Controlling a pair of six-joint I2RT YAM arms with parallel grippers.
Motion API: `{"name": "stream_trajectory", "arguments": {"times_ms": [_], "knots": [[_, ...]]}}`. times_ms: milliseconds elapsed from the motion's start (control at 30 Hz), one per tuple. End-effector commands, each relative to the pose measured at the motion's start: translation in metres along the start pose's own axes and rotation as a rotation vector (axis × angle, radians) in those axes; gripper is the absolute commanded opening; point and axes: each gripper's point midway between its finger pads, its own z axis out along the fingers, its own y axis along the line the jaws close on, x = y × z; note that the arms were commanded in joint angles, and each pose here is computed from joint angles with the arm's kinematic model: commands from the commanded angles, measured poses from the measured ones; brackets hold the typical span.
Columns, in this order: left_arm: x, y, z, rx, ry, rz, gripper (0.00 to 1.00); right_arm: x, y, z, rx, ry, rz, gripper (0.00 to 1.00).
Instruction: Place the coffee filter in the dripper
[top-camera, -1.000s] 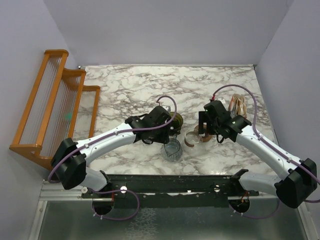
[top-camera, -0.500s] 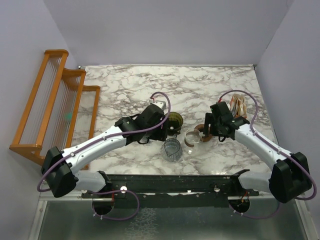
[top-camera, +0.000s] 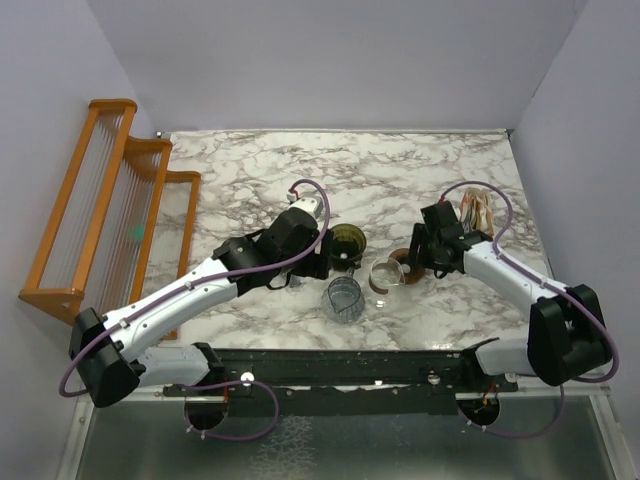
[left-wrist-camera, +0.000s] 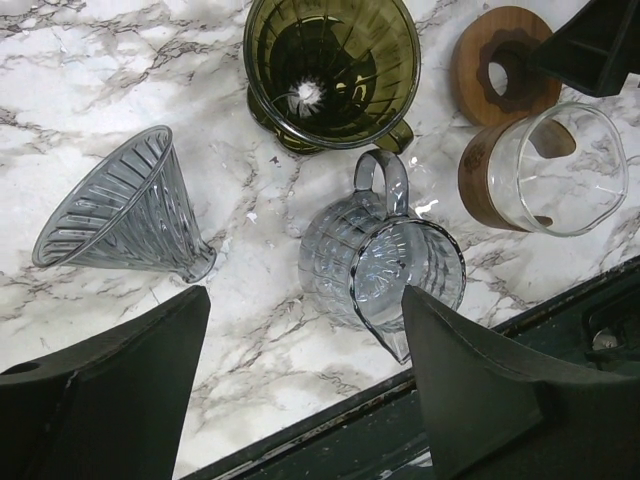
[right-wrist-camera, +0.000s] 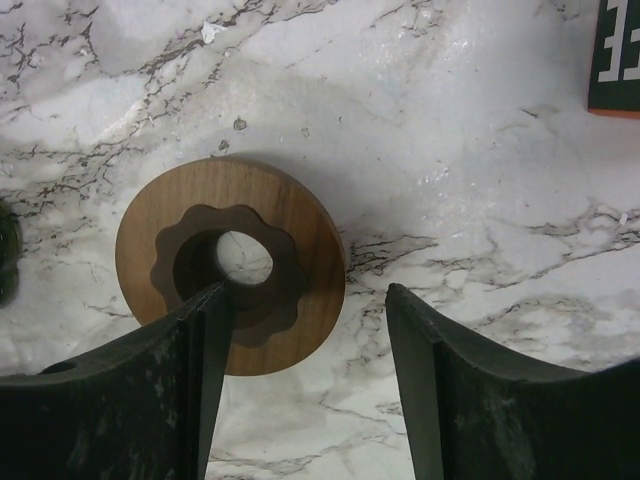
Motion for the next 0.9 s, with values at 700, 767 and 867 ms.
{"name": "stream_trajectory", "arguments": {"times_ms": [700,767,867], "knots": [[-0.007,0.010,-0.008,-0.045,-0.050,0.013,0.87,0.023,-0.002,0.028,-0.017,0.054,0.089,0.35],[-0.007,0.011,-0.009,-0.046,-0.053,0.015,0.88,0.020,-0.001,0.026,-0.018,0.046,0.090,0.27],[-0.010,0.011,-0.010,-0.049,-0.062,0.019,0.88,0.015,-0.003,0.022,-0.006,0.034,0.088,0.14]]}}
